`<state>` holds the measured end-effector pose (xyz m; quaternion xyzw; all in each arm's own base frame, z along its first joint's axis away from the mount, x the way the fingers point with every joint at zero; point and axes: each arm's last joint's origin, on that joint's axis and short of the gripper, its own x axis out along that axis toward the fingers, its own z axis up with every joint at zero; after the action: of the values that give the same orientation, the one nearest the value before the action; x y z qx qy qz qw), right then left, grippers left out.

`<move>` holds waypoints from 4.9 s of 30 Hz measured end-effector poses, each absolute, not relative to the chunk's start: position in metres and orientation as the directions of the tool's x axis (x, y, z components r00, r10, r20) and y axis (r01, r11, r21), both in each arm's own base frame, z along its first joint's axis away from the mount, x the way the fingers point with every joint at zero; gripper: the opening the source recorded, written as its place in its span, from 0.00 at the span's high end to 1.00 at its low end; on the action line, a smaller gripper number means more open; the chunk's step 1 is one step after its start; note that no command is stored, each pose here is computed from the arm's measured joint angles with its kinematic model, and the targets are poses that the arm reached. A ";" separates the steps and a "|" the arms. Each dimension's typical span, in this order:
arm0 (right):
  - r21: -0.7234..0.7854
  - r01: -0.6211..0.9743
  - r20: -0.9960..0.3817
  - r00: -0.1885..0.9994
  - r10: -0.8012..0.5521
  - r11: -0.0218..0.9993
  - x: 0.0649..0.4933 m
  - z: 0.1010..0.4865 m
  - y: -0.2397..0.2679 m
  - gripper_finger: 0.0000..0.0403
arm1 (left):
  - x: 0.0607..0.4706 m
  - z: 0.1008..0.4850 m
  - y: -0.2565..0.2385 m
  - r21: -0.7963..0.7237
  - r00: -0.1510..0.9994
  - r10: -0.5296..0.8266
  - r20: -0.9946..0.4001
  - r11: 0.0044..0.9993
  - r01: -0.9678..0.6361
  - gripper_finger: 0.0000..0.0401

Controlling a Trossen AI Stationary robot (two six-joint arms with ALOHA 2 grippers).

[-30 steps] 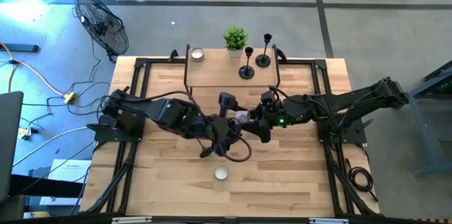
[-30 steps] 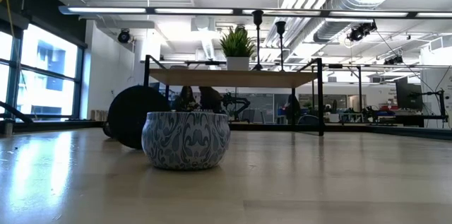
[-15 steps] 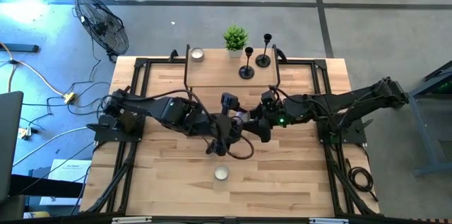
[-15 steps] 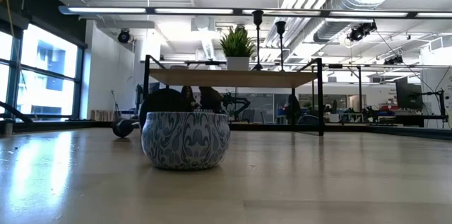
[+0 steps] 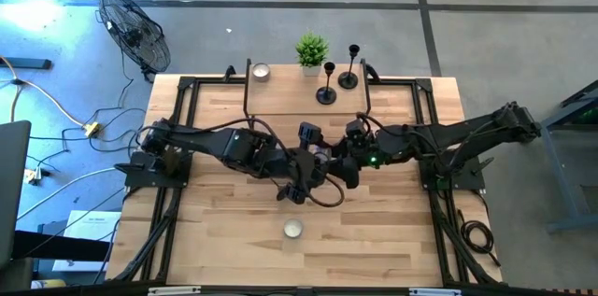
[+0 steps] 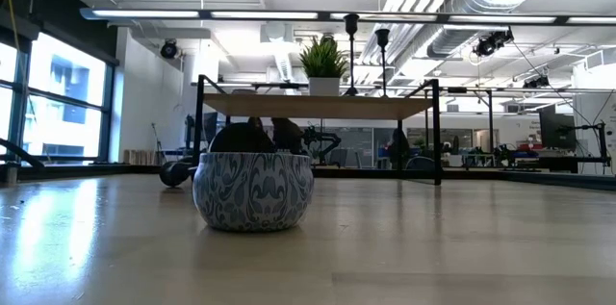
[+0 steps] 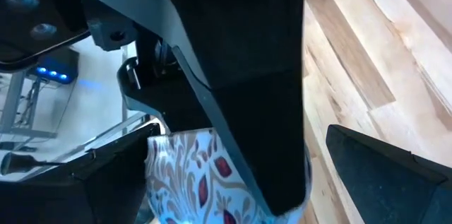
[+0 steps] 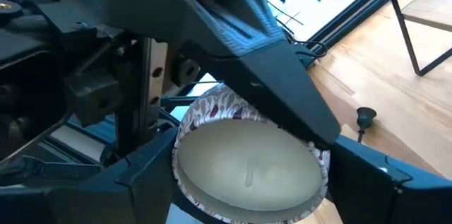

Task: Pick & Place candle stick holders
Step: Put the white red scented candle on the shelf

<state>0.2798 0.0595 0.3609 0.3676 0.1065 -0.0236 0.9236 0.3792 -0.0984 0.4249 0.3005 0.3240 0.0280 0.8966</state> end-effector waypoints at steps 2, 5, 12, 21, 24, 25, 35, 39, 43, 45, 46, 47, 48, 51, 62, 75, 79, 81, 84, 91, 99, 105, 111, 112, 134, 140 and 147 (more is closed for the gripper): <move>0.674 0.120 -0.216 0.976 0.039 0.729 0.280 0.361 0.060 0.29 | 0.379 0.425 -0.098 0.558 0.788 0.246 -0.564 0.817 0.144 0.01; 0.675 0.116 -0.217 0.975 0.046 0.729 0.280 0.361 0.060 0.29 | 0.379 0.425 -0.098 0.559 0.788 0.247 -0.563 0.817 0.143 0.01; 0.675 0.109 -0.220 0.974 0.058 0.729 0.280 0.360 0.060 0.29 | 0.379 0.426 -0.097 0.582 0.781 0.310 -0.542 0.809 0.083 0.01; 0.676 0.107 -0.219 0.974 0.059 0.729 0.280 0.360 0.060 0.29 | 0.380 0.425 -0.097 0.585 0.778 0.320 -0.541 0.807 0.075 0.17; 0.673 0.109 -0.222 0.973 0.060 0.732 0.280 0.360 0.060 0.29 | 0.380 0.424 -0.097 0.587 0.774 0.323 -0.544 0.806 0.077 0.24; 0.674 0.109 -0.222 0.973 0.059 0.731 0.280 0.360 0.060 0.29 | 0.380 0.424 -0.097 0.584 0.775 0.317 -0.546 0.807 0.081 0.25; 0.677 0.109 -0.224 0.973 0.063 0.728 0.280 0.360 0.059 0.29 | 0.382 0.422 -0.097 0.578 0.772 0.331 -0.543 0.814 0.057 0.24; 0.677 0.108 -0.224 0.973 0.063 0.728 0.280 0.360 0.059 0.29 | 0.382 0.422 -0.097 0.578 0.772 0.332 -0.542 0.814 0.056 0.27; 0.674 0.112 -0.222 0.973 0.056 0.730 0.280 0.360 0.059 0.27 | 0.382 0.422 -0.097 0.587 0.768 0.350 -0.536 0.809 0.041 0.27; 0.671 0.125 -0.219 0.975 0.035 0.731 0.280 0.360 0.058 0.22 | 0.382 0.422 -0.097 0.588 0.768 0.354 -0.534 0.808 0.037 0.27; 0.671 0.128 -0.215 0.976 0.027 0.730 0.280 0.360 0.058 0.19 | 0.382 0.422 -0.096 0.588 0.768 0.357 -0.532 0.808 0.032 0.27; 0.674 0.125 -0.209 0.978 0.026 0.728 0.280 0.361 0.058 0.16 | 0.382 0.422 -0.096 0.590 0.767 0.361 -0.530 0.807 0.028 0.27; 0.675 0.123 -0.206 0.978 0.026 0.727 0.280 0.361 0.058 0.13 | 0.382 0.422 -0.096 0.592 0.767 0.364 -0.529 0.806 0.026 0.27; 0.678 0.117 -0.197 0.980 0.026 0.726 0.281 0.362 0.058 0.08 | 0.382 0.422 -0.096 0.593 0.766 0.366 -0.528 0.805 0.024 0.26; 0.661 0.107 -0.194 0.980 0.031 0.743 0.278 0.364 0.057 0.06 | 0.381 0.422 -0.098 0.593 0.763 0.375 -0.526 0.805 0.013 0.26; 0.649 0.159 -0.219 0.976 -0.018 0.744 0.251 0.376 0.050 0.07 | 0.376 0.421 -0.104 0.621 0.746 0.417 -0.519 0.784 -0.006 0.26; 0.626 0.210 -0.270 0.962 -0.043 0.751 0.244 0.374 0.048 0.06 | 0.372 0.425 -0.108 0.597 0.757 0.403 -0.514 0.802 -0.022 0.26; 0.616 0.234 -0.289 0.955 -0.060 0.752 0.241 0.373 0.047 0.06 | 0.369 0.429 -0.107 0.583 0.763 0.408 -0.502 0.811 -0.050 0.26; 0.610 0.245 -0.296 0.953 -0.070 0.753 0.238 0.373 0.046 0.07 | 0.358 0.439 -0.107 0.554 0.765 0.427 -0.481 0.825 -0.112 0.26; 0.596 0.232 -0.274 0.959 -0.077 0.769 0.232 0.379 0.044 0.07 | 0.314 0.477 -0.088 0.427 0.761 0.522 -0.385 0.832 -0.354 0.26; 0.573 0.212 -0.231 0.969 -0.091 0.792 0.224 0.387 0.037 0.07 | 0.258 0.516 -0.065 0.309 0.707 0.662 -0.247 0.746 -0.590 0.26; 0.546 0.198 -0.209 0.973 -0.097 0.814 0.218 0.391 0.035 0.07 | 0.223 0.532 -0.049 0.216 0.548 0.827 -0.126 0.562 -0.799 0.26; 0.523 0.193 -0.187 0.976 -0.109 0.830 0.212 0.396 0.030 0.07 | 0.216 0.526 -0.031 0.211 0.402 0.910 -0.101 0.415 -0.885 0.26; 0.518 0.190 -0.183 0.977 -0.109 0.834 0.211 0.397 0.029 0.07 | 0.216 0.524 -0.025 0.204 0.387 0.915 -0.114 0.403 -0.892 0.26; 0.560 0.068 -0.034 0.998 -0.060 0.826 0.208 0.413 0.031 0.07 | 0.279 0.421 0.036 0.272 0.243 0.911 -0.334 0.340 -0.900 0.26; 0.578 -0.135 0.195 0.981 0.025 0.805 0.205 0.436 0.035 0.07 | 0.296 0.401 0.043 0.211 0.316 0.877 -0.362 0.407 -0.889 0.26; 0.492 -0.313 0.289 0.939 0.187 0.812 0.191 0.448 0.037 0.07 | 0.311 0.366 0.048 0.105 0.342 0.870 -0.356 0.400 -0.910 0.26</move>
<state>0.1906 0.0371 0.4481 0.2763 -0.1143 0.1324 0.9450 0.3112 0.0477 0.3656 -0.0561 0.1804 0.5446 0.8171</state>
